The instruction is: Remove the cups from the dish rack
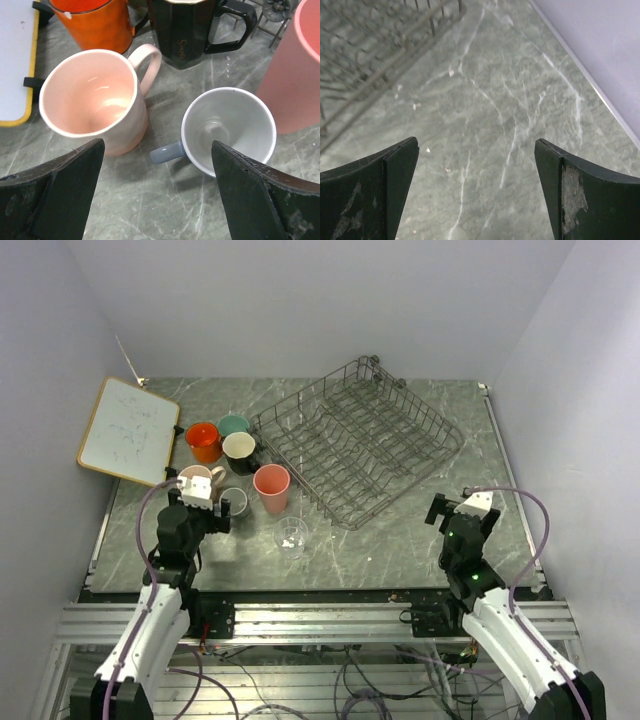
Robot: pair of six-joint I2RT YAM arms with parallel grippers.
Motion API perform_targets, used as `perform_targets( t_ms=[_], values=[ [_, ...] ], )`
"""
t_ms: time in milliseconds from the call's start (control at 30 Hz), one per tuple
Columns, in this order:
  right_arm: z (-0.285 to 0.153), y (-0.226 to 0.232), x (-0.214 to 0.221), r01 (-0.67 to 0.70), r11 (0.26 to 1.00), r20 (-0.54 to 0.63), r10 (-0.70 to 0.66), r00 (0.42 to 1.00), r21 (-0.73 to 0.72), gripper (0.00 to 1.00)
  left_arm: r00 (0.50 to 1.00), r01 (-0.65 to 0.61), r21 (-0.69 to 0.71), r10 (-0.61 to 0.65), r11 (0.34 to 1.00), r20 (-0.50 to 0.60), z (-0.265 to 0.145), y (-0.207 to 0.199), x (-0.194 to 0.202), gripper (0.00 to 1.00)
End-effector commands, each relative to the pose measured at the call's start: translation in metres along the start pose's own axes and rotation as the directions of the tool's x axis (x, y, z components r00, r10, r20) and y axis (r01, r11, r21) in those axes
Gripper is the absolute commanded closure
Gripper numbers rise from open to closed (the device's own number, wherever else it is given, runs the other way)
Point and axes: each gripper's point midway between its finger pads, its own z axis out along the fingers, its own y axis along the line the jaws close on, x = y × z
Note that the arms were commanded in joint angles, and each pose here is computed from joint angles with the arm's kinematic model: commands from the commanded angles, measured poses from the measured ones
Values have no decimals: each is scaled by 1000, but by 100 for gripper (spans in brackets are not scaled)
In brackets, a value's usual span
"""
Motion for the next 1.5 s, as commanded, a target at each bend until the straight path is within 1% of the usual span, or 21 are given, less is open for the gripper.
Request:
perform_targets(
  t_ms=[0,67,100,133,200,300,333,367,433,500,533,633,1100,1467],
  values=[
    [5,-5,11,-14,999,13,14,1000,36,0,992,53,-115,-39,992,123,-7,19,-13,1],
    [5,-7,10,-14,999,33,13,999,43,0,990,68,-138,-49,988,133,-9,23,-9,0],
    [5,-8,11,-16,999,39,14,999,49,0,989,69,-138,-50,988,137,-8,22,-7,3],
    [5,-11,11,-22,998,41,19,999,66,0,989,69,-137,-50,988,137,-8,22,-6,1],
    [5,-15,14,-30,996,48,26,999,90,0,990,72,-140,-54,987,127,-7,23,-6,1],
    [7,-7,21,-2,999,55,-1,998,43,0,990,72,-140,-54,987,128,-7,23,-5,0],
    [8,0,22,7,1000,57,-7,998,3,0,990,72,-141,-54,987,130,-7,23,-6,0],
    [9,5,26,43,999,59,-41,997,-33,0,990,72,-140,-54,987,129,-7,23,-6,1],
    [7,4,29,31,999,79,-27,997,-44,0,990,72,-141,-54,987,128,-7,23,-6,3],
    [5,2,28,6,999,93,-3,996,-37,0,990,73,-142,-54,987,130,-7,23,-6,2],
    [5,1,28,5,999,92,-2,996,-32,0,990,72,-142,-53,987,129,-7,23,-6,0],
    [7,-2,30,12,1000,75,-12,997,-7,0,990,72,-142,-54,987,128,-7,23,-5,0],
    [6,4,29,19,999,79,-15,997,-45,0,990,72,-142,-53,987,129,-8,23,-6,1],
    [6,3,30,20,999,78,-17,997,-43,0,990,73,-142,-54,987,131,-8,23,-6,0]
  ],
)
